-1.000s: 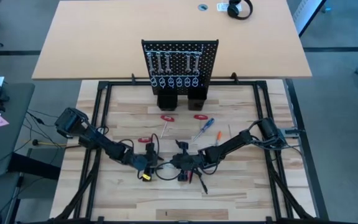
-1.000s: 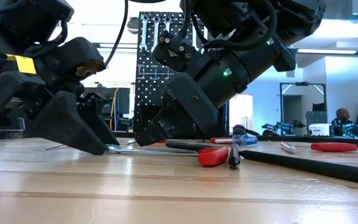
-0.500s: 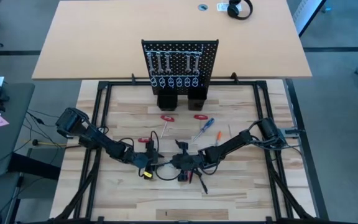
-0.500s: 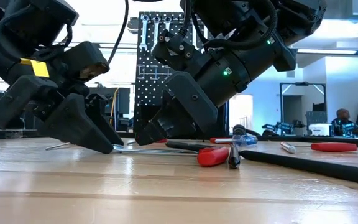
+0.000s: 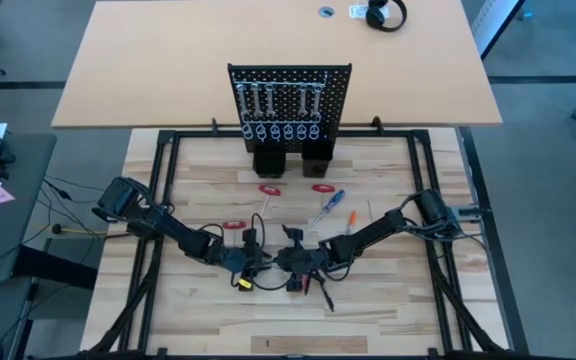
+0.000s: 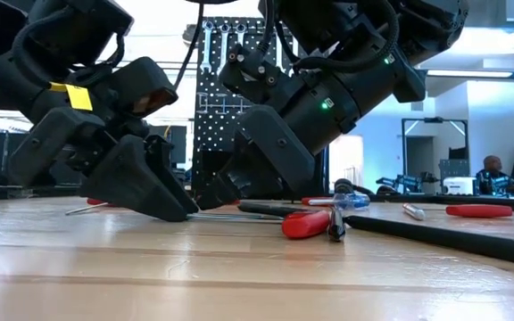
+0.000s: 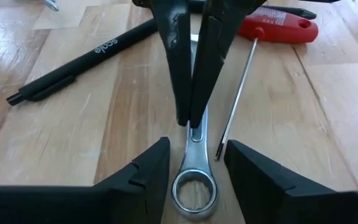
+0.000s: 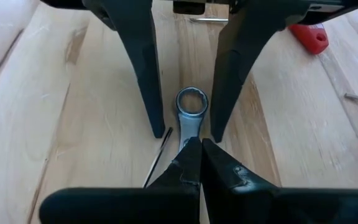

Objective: Hang tools onto peg board
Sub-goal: Hang the wrench on the peg board

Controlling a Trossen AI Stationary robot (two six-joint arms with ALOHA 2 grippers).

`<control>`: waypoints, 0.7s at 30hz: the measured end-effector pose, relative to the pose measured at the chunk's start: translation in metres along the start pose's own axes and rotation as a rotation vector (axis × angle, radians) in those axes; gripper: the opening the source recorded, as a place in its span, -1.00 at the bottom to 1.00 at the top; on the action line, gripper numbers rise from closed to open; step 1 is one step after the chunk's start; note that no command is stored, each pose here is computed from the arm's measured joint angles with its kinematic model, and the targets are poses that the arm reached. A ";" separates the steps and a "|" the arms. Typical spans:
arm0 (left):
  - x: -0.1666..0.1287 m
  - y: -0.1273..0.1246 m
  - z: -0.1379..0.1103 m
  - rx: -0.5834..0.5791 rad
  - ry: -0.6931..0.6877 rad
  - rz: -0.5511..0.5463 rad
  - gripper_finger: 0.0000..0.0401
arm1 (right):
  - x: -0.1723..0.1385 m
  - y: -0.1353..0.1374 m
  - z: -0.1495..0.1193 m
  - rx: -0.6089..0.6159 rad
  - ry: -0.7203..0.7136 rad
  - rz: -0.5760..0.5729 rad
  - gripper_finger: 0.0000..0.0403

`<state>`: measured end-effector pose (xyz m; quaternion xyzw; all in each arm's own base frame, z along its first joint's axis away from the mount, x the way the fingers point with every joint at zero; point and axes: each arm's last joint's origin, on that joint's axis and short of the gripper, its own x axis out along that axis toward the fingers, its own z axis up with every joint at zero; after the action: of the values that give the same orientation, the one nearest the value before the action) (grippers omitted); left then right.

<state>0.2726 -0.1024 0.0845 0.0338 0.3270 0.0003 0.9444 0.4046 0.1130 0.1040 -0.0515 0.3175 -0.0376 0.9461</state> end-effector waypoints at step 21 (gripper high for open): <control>-0.023 0.004 0.010 0.058 0.039 0.040 -0.98 | -0.025 0.002 0.021 -0.035 -0.034 0.013 -0.94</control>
<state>0.2604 -0.0999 0.1069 0.0675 0.3445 0.0104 0.9363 0.3979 0.1195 0.1350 -0.0665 0.3022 -0.0250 0.9506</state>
